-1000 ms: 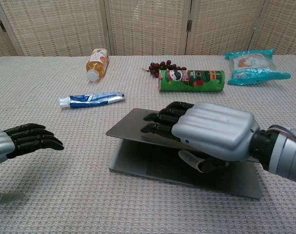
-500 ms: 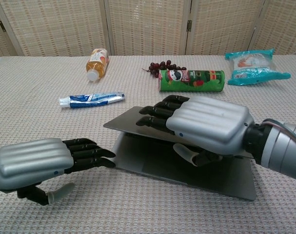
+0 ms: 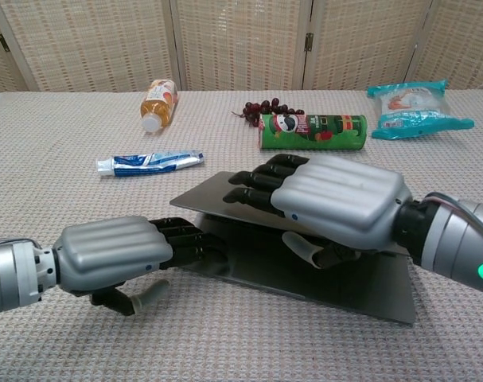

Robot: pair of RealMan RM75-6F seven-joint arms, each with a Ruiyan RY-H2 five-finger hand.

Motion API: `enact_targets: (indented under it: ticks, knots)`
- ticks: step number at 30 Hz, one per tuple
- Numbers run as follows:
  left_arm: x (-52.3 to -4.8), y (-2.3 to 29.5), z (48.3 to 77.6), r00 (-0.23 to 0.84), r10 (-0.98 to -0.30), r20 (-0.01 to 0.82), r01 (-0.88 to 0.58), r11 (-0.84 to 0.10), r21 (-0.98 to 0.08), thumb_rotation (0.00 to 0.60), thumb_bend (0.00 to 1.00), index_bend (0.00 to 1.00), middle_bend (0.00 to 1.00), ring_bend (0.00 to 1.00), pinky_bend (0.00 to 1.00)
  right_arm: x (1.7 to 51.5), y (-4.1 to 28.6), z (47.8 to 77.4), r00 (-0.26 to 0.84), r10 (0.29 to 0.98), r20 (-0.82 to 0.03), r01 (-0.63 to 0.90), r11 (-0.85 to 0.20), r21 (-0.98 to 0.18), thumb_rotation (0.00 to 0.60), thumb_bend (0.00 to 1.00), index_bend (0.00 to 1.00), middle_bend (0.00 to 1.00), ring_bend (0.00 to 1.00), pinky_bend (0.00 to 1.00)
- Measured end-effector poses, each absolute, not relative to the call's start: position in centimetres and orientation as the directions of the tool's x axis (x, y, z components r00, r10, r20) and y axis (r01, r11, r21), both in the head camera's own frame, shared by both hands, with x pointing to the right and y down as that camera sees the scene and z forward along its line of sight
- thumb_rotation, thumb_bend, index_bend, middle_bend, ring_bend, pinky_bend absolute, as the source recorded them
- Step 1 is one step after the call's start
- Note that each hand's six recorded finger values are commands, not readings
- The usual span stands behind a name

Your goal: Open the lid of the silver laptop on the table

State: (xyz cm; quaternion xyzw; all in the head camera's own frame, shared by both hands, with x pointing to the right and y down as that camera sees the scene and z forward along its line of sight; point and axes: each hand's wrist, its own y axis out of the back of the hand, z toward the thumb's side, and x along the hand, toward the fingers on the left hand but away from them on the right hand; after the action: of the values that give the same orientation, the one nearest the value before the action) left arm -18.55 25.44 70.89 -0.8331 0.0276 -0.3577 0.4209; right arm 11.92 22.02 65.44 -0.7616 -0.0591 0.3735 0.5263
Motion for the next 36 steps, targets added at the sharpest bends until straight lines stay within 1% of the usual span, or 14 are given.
enact_targets:
  ticks: [8,13,28,31,36]
  knots:
    - [-17.6,25.5,71.7,0.728,-0.341,0.594,0.298,-0.623,-0.723,0.600,0.78,0.02,0.01,0.00,0.00,12.0,22.0,65.8,0.705,0.486,-0.516,-0.311,-0.442,-0.841,0.600,0.69,0.00,0.00,0.00,0.00]
    - [-17.4,25.6,71.7,0.721,-0.342,0.603,0.315,-0.614,-0.724,0.600,0.78,0.03,0.01,0.00,0.00,12.2,22.2,66.2,0.697,0.484,-0.530,-0.325,-0.445,-0.834,0.600,0.69,0.00,0.00,0.00,0.00]
    - [-17.2,25.8,71.9,0.703,-0.337,0.626,0.336,-0.619,-0.710,0.600,0.78,0.04,0.01,0.00,0.00,12.8,22.3,67.4,0.669,0.485,-0.563,-0.366,-0.444,-0.818,0.600,0.70,0.00,0.00,0.00,0.00]
    - [-17.2,25.8,71.9,0.700,-0.336,0.630,0.340,-0.619,-0.708,0.600,0.78,0.04,0.01,0.00,0.00,13.0,22.1,67.5,0.661,0.494,-0.565,-0.373,-0.438,-0.818,0.600,0.69,0.00,0.00,0.00,0.00]
    - [-17.2,25.8,71.8,0.698,-0.340,0.630,0.337,-0.620,-0.708,0.600,0.78,0.05,0.01,0.00,0.00,13.4,21.0,67.2,0.643,0.533,-0.549,-0.360,-0.422,-0.832,0.600,0.70,0.00,0.00,0.00,0.00]
